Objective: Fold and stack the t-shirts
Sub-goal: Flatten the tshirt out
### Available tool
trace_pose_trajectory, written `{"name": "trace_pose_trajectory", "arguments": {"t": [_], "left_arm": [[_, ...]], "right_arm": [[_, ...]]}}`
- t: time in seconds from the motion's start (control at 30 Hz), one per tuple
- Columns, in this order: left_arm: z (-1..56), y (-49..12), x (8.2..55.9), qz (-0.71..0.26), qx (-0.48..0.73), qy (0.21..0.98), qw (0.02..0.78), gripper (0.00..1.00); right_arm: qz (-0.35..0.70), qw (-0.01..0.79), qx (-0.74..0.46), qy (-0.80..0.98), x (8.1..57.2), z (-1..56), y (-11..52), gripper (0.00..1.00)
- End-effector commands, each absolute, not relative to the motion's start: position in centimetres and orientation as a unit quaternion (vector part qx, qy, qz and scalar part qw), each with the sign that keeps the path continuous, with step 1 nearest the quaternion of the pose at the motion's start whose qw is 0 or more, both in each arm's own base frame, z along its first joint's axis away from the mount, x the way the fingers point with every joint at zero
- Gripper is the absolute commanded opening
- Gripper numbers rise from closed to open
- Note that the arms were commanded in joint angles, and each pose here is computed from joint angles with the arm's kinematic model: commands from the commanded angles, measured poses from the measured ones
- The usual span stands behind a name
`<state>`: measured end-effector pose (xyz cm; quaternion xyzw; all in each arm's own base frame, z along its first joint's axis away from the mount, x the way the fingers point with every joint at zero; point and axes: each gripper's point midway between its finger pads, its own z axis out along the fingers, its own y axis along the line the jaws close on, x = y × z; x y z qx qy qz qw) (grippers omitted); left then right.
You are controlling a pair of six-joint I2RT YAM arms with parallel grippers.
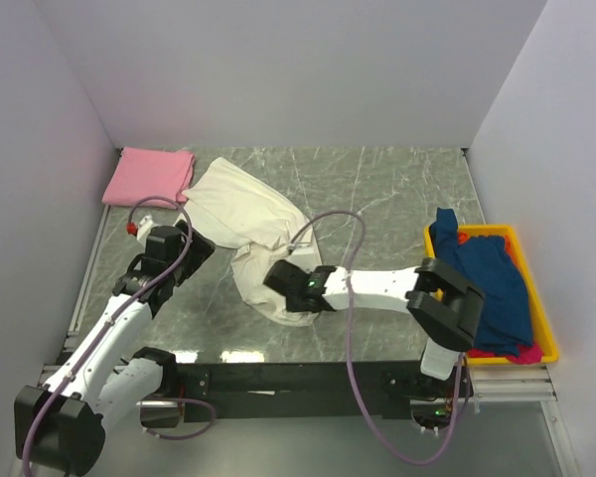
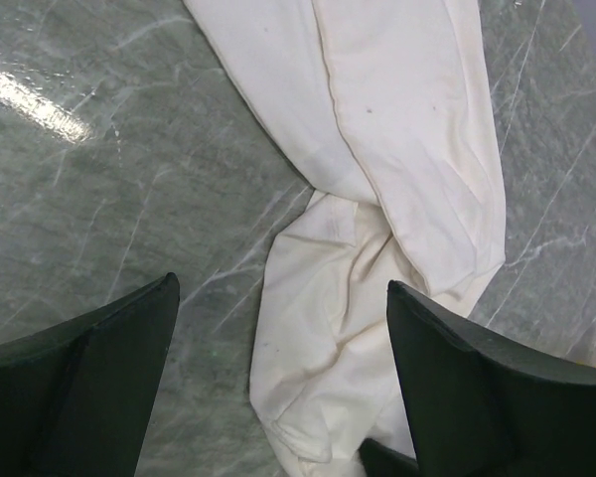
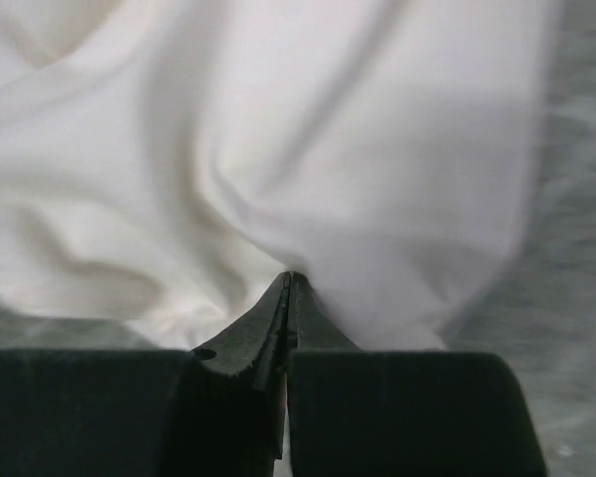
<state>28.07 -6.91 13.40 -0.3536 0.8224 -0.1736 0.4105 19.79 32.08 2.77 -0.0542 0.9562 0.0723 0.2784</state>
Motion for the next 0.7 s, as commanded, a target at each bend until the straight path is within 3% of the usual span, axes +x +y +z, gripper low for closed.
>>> {"name": "trace_pose_trajectory", "arguments": {"t": [0.0,0.17,0.27,0.33,0.5,0.67], "left_arm": [[14.0,-7.7,29.0,-0.197,-0.343,0.818,0.418,0.9],[13.0,-8.1,29.1,-0.201,-0.342,0.823,0.407,0.89],[12.7,-8.1,29.3,-0.199,-0.343,0.824,0.405,0.89],[12.6,-8.0,29.4,-0.196,-0.345,0.824,0.404,0.89],[13.3,-7.1,29.4,-0.177,-0.35,0.82,0.416,0.9],[14.3,-5.8,29.7,-0.164,-0.357,0.813,0.429,0.91]], "right_arm": [[0.052,0.323,0.026,0.945,22.5,6.1,26.6,0.0],[0.087,0.358,0.099,0.924,26.0,10.1,20.7,0.0],[0.156,0.363,0.039,0.918,25.2,12.6,25.1,0.1],[0.139,0.366,0.016,0.92,24.8,12.9,27.2,0.16],[0.155,0.324,-0.087,0.929,20.8,9.5,34.3,0.38],[0.154,0.312,-0.117,0.93,20.7,6.7,37.4,0.46]]}}
